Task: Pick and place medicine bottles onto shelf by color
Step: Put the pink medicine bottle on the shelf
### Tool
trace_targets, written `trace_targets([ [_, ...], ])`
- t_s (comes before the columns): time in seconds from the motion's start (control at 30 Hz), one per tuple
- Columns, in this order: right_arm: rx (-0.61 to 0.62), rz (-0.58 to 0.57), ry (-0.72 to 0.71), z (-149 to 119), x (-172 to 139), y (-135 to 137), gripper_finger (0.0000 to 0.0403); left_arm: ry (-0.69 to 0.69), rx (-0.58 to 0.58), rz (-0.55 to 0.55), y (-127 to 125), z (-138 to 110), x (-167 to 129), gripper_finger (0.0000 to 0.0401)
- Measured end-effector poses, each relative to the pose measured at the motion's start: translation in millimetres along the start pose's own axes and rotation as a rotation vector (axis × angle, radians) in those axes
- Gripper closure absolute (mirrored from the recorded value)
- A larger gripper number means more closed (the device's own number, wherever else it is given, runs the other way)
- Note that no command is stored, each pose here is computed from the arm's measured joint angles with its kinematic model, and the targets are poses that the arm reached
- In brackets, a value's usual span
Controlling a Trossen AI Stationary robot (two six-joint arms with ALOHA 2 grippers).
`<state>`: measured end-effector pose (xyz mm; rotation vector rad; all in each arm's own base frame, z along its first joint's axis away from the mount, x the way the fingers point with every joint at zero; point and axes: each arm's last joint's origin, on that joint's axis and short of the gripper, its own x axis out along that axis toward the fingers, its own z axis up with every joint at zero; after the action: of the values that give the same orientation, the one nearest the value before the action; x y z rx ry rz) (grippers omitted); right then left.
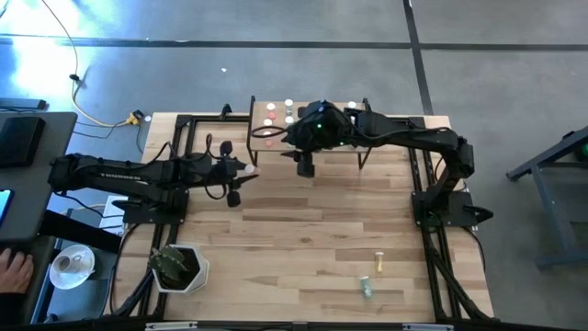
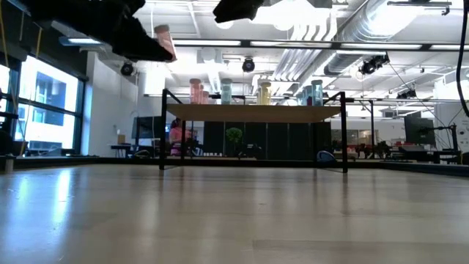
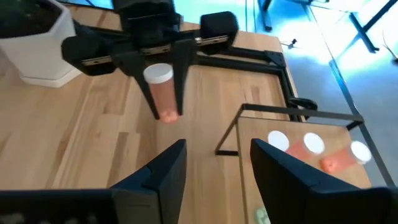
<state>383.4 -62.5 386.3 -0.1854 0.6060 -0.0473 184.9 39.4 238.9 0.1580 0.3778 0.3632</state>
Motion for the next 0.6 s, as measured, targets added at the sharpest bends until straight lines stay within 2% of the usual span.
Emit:
trace_targets([
  [0.33, -0.043, 0.020, -0.017, 8.2, -10.0, -0.9, 0.0235, -0.116, 0.001, 0.054, 3.0, 11.8, -0.8, 0.0311],
  [0.6, -0.063, 0.036, -0.064, 20.0, -23.4, -5.0, 0.0187, -0.136, 0.013, 0.081, 4.1, 14.1, -1.1, 0.0311],
])
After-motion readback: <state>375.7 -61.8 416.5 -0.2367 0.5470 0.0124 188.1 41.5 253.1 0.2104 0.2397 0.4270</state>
